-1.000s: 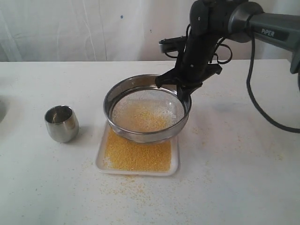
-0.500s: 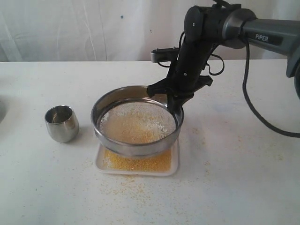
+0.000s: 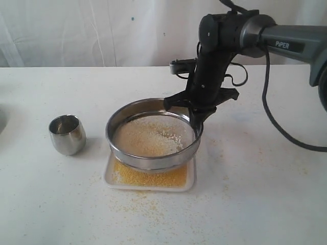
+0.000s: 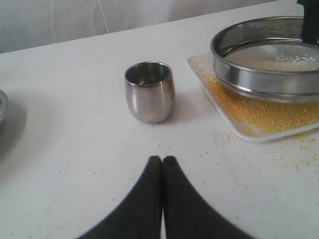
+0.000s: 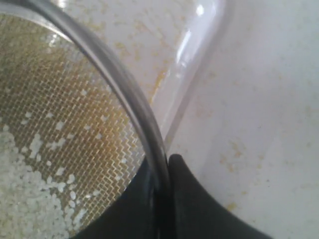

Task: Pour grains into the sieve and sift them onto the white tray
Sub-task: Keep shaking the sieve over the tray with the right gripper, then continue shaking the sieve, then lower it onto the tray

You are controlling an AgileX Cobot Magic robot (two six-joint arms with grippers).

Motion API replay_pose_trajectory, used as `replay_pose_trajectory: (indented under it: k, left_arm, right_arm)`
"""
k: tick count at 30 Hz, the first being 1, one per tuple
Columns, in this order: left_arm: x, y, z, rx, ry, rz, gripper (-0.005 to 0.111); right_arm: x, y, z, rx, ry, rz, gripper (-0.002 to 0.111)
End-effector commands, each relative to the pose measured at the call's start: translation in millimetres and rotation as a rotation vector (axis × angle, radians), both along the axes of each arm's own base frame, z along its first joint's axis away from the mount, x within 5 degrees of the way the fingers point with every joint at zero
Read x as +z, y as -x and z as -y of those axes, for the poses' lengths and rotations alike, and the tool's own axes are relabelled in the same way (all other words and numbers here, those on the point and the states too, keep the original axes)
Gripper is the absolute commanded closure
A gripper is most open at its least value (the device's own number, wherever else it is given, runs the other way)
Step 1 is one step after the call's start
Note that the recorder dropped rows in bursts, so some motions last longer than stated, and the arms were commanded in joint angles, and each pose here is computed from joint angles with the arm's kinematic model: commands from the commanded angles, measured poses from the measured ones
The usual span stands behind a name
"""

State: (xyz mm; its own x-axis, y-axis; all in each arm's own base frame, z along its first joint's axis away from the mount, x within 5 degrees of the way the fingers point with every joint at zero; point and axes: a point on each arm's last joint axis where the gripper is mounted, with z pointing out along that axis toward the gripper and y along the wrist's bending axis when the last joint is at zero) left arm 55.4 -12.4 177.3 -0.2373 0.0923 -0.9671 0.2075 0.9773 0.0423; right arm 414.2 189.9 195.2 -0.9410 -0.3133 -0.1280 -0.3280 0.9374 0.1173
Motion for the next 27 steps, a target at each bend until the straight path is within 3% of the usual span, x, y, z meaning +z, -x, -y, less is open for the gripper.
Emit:
replay_pose_trajectory:
  k: [1,2,3,4,5,6,7,9,10,12,13,15,16,18,19,20,21,22,23,25,26,27]
  left_arm:
    - [0,0,0,-0.005,0.005,0.004,0.107]
    - [0,0,0,-0.005,0.005,0.004,0.107]
    - [0,0,0,-0.005,0.005,0.004,0.107]
    - [0,0,0,-0.005,0.005,0.004,0.107]
    - [0,0,0,-0.005,0.005,0.004,0.107]
    - [0,0,0,-0.005,0.005,0.004,0.107]
    - [0,0,0,-0.005,0.005,0.004,0.107]
    - [0,0,0,-0.005,0.005,0.004,0.107]
    - [0,0,0,-0.005,0.005,0.004,0.107]
    - [0,0,0,-0.005,0.005,0.004,0.107]
    - [0,0,0,-0.005,0.005,0.004,0.107]
    - [0,0,0,-0.005,0.005,0.004,0.107]
    - [0,0,0,-0.005,0.005,0.004,0.107]
    - [0,0,0,-0.005,0.005,0.004,0.107]
    - [0,0,0,-0.005,0.005,0.004,0.107]
    - [0,0,0,-0.003,0.005,0.003,0.107]
    - [0,0,0,-0.003,0.005,0.003,0.107]
    - [0,0,0,-0.003,0.005,0.003,0.107]
    - [0,0,0,-0.003,0.005,0.003,0.107]
    - [0,0,0,-0.003,0.005,0.003,0.107]
    - [0,0,0,-0.003,0.005,0.003,0.107]
    - [0,0,0,-0.003,0.005,0.003,0.107]
  right_arm:
    - [-5,1,-4,0.194,-0.072,0.092,0.108]
    - [0,-3,2,0.007,-0.039,0.081,0.108]
    - [1,3,4,-0.077,-0.007,-0.003,0.108]
    - [1,16,0,-0.037,0.001,-0.088,0.108]
    - [-3,18,-6,0.069,-0.047,-0.061,0.108]
    - [-4,3,-10,0.129,-0.100,0.123,0.108]
    - [-3,-9,-6,0.064,-0.128,0.199,0.108]
    - [12,1,-5,-0.033,-0.136,0.068,0.108]
    - [10,14,-6,-0.008,-0.107,-0.036,0.108]
    - [1,-7,-6,0.173,-0.104,0.220,0.108]
    - [4,-10,-4,0.135,-0.102,0.225,0.108]
    - [14,11,-4,-0.033,-0.106,0.000,0.108]
    - [11,19,-5,-0.036,-0.110,-0.077,0.108]
    - [9,-5,-7,0.146,-0.155,0.214,0.108]
    - [10,-7,-4,0.157,-0.134,0.233,0.108]
    - [21,10,-4,0.004,-0.139,0.058,0.108]
    - [16,17,-6,-0.035,-0.152,-0.010,0.108]
    - [11,-8,-8,0.122,-0.171,0.297,0.108]
    - [14,-14,-5,0.132,-0.150,0.368,0.108]
    - [24,9,-3,-0.031,-0.153,0.101,0.108]
    - [16,-8,-7,0.084,-0.166,0.332,0.108]
    - [13,-17,-3,0.123,-0.129,0.399,0.108]
